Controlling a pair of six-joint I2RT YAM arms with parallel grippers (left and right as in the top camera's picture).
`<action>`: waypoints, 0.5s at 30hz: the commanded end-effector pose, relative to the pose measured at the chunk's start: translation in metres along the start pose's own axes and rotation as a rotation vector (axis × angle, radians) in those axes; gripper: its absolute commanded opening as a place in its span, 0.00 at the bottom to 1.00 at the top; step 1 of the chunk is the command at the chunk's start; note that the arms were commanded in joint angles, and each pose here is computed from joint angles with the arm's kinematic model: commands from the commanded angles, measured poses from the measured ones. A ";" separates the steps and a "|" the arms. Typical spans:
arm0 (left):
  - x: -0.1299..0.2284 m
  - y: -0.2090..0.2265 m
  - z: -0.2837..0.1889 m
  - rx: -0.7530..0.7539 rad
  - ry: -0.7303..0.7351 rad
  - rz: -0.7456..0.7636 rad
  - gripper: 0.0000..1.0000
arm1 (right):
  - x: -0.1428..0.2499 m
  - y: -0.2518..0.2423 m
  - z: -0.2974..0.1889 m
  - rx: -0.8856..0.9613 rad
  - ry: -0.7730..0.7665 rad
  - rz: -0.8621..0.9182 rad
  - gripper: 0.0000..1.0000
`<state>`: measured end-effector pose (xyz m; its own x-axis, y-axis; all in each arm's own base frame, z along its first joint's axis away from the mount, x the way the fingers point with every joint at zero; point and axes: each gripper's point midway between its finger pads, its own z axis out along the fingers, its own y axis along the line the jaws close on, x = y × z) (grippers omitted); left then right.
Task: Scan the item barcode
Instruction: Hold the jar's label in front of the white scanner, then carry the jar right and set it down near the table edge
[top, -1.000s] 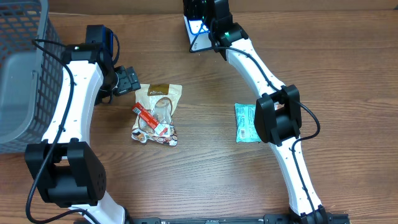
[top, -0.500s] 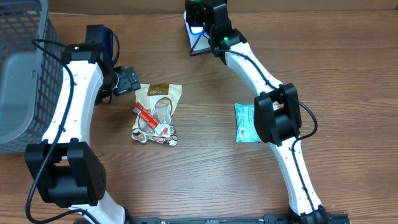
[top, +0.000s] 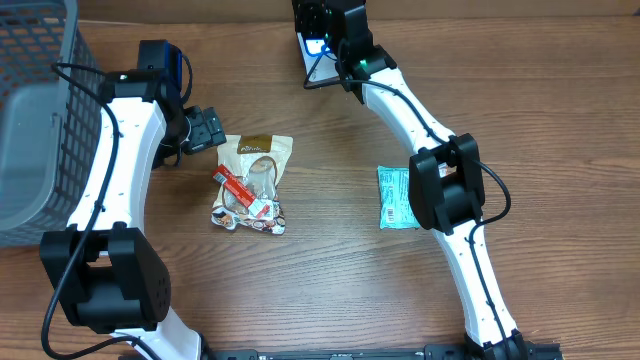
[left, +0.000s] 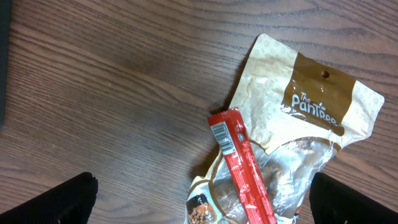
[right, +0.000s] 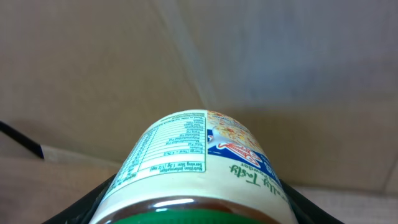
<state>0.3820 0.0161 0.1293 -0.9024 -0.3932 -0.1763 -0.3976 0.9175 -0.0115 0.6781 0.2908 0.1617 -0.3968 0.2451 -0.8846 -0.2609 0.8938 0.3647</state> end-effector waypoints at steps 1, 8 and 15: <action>-0.006 -0.001 -0.006 0.005 -0.026 0.013 1.00 | -0.108 0.033 -0.058 -0.056 -0.135 0.023 0.04; -0.006 -0.001 -0.006 0.005 -0.026 0.013 1.00 | -0.184 0.030 -0.161 0.020 -0.085 0.038 0.04; -0.006 -0.001 -0.006 0.005 -0.026 0.013 1.00 | -0.187 -0.025 -0.266 0.213 0.116 0.090 0.04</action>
<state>0.3822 0.0162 0.1293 -0.9022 -0.3932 -0.1771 -0.3976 0.9175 -0.0114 0.5476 0.1550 0.3681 -0.5271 0.2674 -0.8066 -0.0801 0.9293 0.3604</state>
